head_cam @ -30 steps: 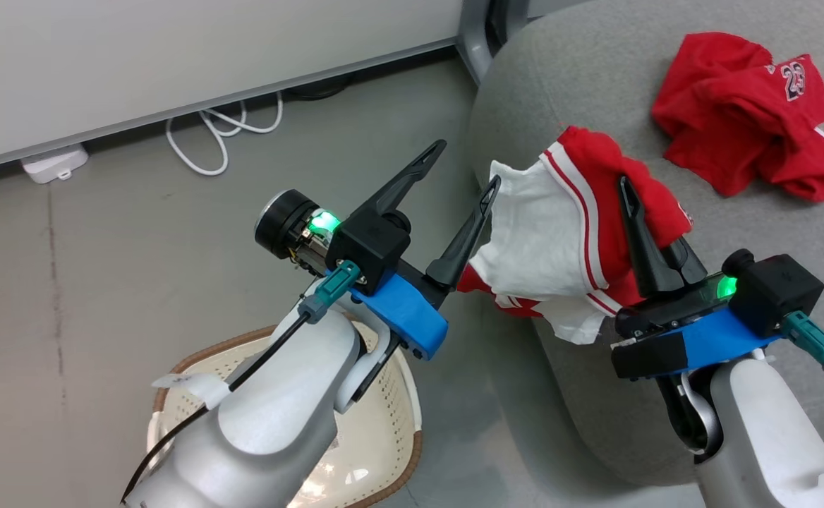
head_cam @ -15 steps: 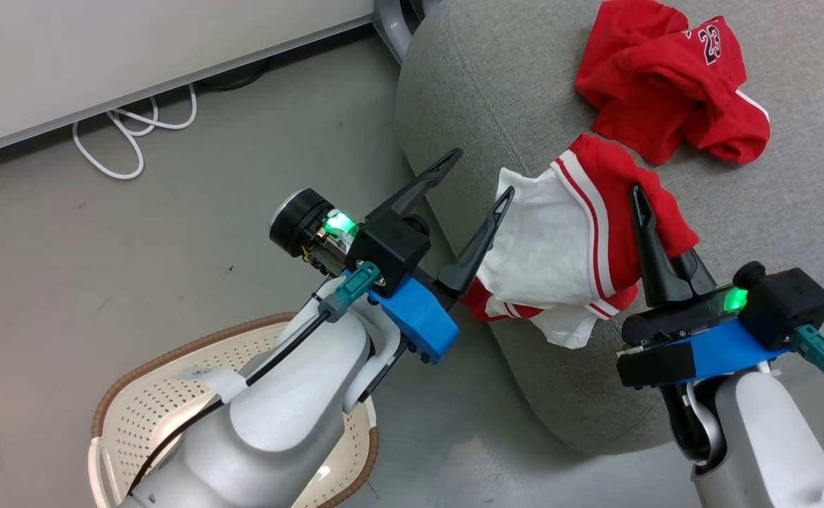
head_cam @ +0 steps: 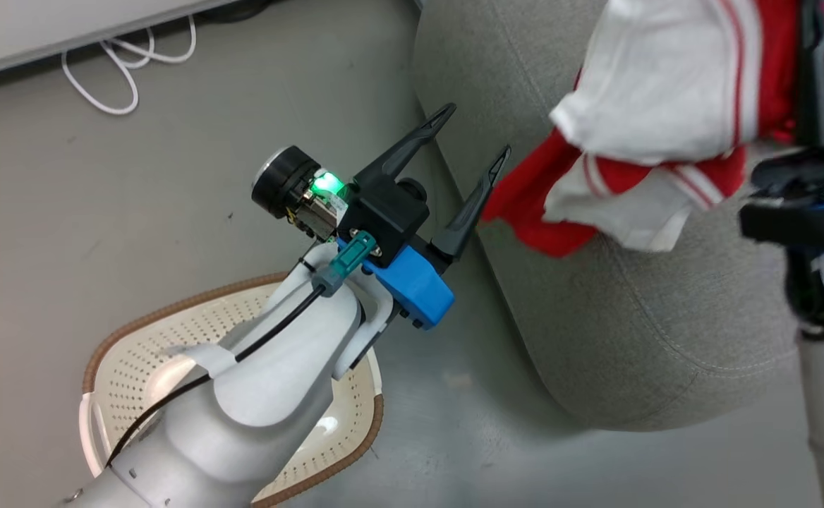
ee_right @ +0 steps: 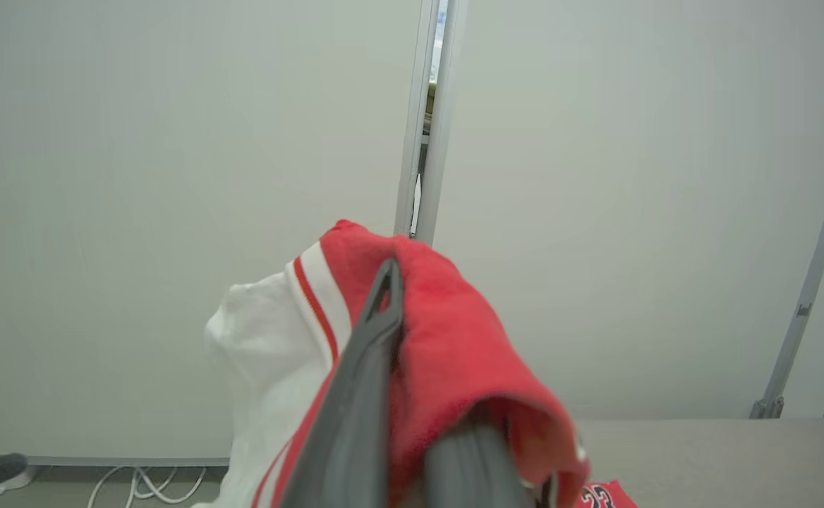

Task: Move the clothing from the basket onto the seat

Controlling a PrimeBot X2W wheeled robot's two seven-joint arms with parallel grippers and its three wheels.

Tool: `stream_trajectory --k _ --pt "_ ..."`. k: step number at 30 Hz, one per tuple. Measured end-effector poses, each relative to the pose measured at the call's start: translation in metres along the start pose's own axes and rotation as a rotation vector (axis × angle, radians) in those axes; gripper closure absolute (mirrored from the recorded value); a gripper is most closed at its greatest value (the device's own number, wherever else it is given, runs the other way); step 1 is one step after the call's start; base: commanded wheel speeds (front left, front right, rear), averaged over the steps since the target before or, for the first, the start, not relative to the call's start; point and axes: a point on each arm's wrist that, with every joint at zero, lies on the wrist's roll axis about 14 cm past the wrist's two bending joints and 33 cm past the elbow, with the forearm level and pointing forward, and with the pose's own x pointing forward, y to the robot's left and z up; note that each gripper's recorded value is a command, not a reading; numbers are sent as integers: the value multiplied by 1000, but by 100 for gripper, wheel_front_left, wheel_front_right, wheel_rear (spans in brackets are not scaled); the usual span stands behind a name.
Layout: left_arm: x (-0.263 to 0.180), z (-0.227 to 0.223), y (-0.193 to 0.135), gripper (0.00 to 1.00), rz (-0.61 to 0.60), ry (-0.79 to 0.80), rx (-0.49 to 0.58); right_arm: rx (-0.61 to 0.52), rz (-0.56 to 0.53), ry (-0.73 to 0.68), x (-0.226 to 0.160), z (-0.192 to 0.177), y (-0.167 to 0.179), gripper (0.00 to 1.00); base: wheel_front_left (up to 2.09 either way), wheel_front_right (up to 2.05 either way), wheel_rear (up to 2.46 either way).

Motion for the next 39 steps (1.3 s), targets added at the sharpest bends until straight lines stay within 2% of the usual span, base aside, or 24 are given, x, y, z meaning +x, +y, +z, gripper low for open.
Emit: stream_trajectory --k 5,10,15,19,24,33,39 --pt "4 -19 23 0 22 20 -3 -96 -25 -125 48 27 -25 100 0 0 0" --pt "10 -40 43 0 33 26 -4 -238 -75 -258 92 61 -61 100 0 0 0" --pt "9 -79 62 0 55 63 -35 -354 -124 -262 118 53 -94 100 0 0 0" --pt "6 -109 70 0 65 94 -67 -409 -188 -185 123 22 -126 100 0 0 0" --pt "1 -137 75 0 74 127 -98 -405 -239 -12 111 -43 -149 100 0 0 0" --pt "6 -138 74 0 62 110 -103 -294 -302 294 45 -154 -150 100 0 0 0" --pt "4 -142 76 0 67 115 -101 -241 -300 421 20 -197 -140 100 0 0 0"
